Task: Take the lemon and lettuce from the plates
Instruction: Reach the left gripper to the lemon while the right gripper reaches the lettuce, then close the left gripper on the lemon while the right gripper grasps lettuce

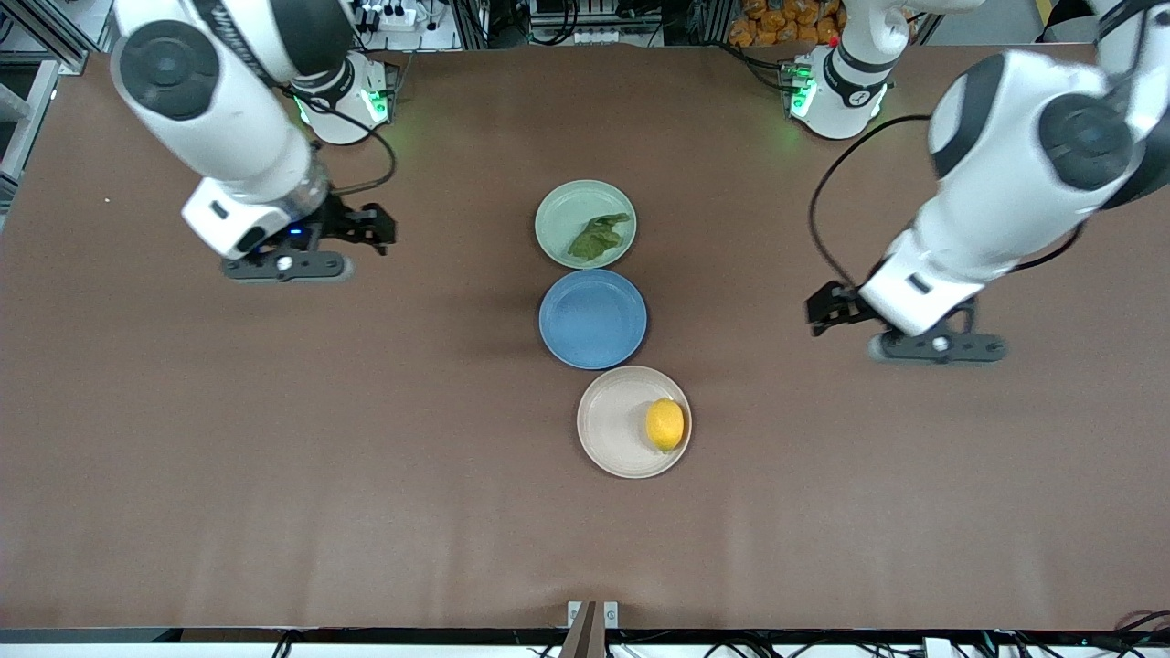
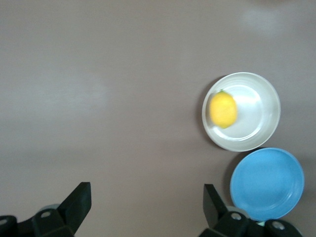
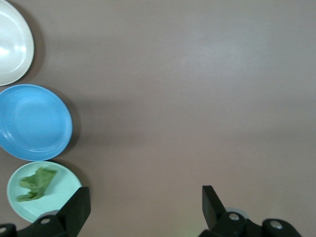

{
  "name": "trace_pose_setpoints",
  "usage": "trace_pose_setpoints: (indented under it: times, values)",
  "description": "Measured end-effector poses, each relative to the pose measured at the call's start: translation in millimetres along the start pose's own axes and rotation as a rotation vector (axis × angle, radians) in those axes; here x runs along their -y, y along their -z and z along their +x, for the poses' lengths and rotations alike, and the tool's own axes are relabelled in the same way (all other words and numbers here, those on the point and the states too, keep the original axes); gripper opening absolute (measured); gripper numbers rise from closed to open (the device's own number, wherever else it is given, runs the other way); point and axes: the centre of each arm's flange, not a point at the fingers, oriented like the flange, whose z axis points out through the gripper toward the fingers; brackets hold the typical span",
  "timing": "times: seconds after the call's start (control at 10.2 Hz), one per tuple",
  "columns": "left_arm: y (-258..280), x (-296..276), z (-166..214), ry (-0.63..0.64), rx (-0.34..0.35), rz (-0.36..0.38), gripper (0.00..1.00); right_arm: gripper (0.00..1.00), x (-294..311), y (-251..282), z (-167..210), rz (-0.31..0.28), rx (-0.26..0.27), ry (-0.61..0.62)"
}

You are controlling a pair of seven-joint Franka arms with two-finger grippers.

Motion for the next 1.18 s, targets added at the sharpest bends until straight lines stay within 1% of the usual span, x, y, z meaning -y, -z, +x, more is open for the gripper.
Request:
trace_pose_setpoints:
  times: [0.2, 0.39, 0.49, 0.69, 0.79, 0.98, 1.18]
  values:
    - [-42.8, -38.0, 3.2, -0.018, -0.016, -0.017, 1.0, 1.0, 47.6, -19.6, -13.6, -0.001, 0.011, -0.065]
    - [-89.5, -69.9, 5.9, -0.021, -0.042, -0.039, 1.0, 1.0, 101.5, -48.1, -29.4, -0.004, 0.005, -0.14]
    - [-113.7, -80.6, 5.7, -0.026, -0.04, -0.044, 1.0, 1.0, 127.2, -66.0, -36.9, 0.014, -0.006, -0.176]
    - [-165.4, -93.1, 2.5, -0.039, -0.01, -0.037, 1.0, 1.0, 165.5, -107.2, -54.7, 0.075, -0.027, -0.253]
    - [-189.5, -100.0, 1.6, -0.046, -0.01, -0.04, 1.0, 1.0, 179.8, -125.5, -64.7, 0.09, -0.031, -0.289]
    - [-216.7, -104.6, 8.5, -0.045, -0.034, -0.055, 1.0, 1.0, 204.0, -155.3, -81.0, 0.086, -0.025, -0.344]
    - [-234.8, -105.6, 16.5, -0.038, -0.082, -0.077, 1.0, 1.0, 224.3, -186.3, -90.6, 0.079, -0.02, -0.398]
